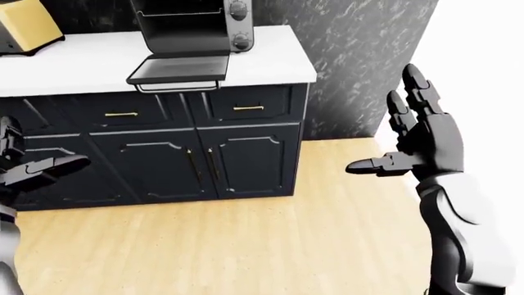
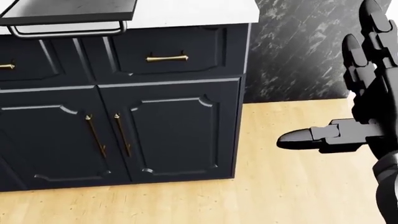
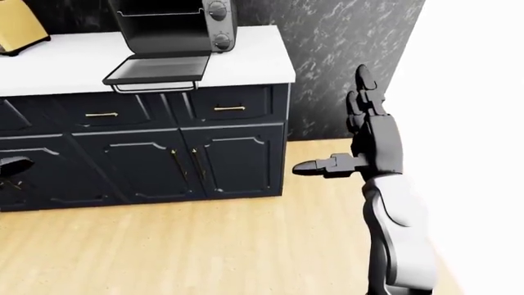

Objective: Close the toaster oven door.

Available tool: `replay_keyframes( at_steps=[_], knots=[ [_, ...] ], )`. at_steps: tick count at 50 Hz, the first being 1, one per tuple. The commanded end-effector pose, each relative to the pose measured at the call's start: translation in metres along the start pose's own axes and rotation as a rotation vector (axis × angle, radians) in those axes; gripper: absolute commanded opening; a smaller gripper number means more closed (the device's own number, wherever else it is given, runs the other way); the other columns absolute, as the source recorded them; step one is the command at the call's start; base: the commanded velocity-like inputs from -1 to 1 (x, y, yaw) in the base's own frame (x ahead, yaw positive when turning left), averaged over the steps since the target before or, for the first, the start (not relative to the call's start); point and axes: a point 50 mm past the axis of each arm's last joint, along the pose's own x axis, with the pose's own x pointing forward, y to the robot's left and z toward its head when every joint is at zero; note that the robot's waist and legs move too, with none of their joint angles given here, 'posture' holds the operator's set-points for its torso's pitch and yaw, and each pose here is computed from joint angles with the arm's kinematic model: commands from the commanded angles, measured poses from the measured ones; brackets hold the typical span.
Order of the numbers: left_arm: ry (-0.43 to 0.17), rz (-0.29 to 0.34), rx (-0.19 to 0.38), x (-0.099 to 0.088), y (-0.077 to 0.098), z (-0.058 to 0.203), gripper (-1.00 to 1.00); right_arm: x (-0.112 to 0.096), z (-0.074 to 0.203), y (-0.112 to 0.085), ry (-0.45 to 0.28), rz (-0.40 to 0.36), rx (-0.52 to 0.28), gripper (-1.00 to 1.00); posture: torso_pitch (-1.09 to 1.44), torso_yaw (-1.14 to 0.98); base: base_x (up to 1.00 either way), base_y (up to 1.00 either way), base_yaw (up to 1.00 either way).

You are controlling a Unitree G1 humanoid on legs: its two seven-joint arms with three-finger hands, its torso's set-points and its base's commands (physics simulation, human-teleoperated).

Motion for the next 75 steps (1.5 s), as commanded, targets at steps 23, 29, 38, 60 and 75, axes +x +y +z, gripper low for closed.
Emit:
replay_keyframes(
  at_steps=[23, 29, 38, 60, 75],
  knots=[
    [-0.101, -0.01, 0.011, 0.001, -0.001, 0.022, 1.0, 0.0, 0.021, 0.001, -0.084, 0.004, -0.008, 1.0, 0.0, 0.0, 0.17, 0.09, 0.0],
    [-0.1, -0.009, 0.009, 0.001, -0.001, 0.022, 1.0, 0.001, 0.023, 0.0, -0.088, 0.001, -0.004, 1.0, 0.0, 0.0, 0.18, 0.12, 0.0],
    [-0.105, -0.008, 0.006, 0.0, 0.001, 0.025, 1.0, 0.001, 0.026, 0.0, -0.092, 0.002, -0.004, 1.0, 0.0, 0.0, 0.18, 0.12, 0.0],
    [-0.109, -0.008, 0.001, 0.0, 0.002, 0.028, 1.0, 0.0, 0.027, 0.0, -0.091, 0.005, 0.002, 1.0, 0.0, 0.0, 0.16, 0.13, 0.0],
    [-0.115, 0.005, 0.002, 0.001, 0.006, 0.032, 1.0, 0.001, 0.038, 0.0, -0.115, 0.004, 0.006, 1.0, 0.0, 0.0, 0.15, 0.13, 0.0]
  ],
)
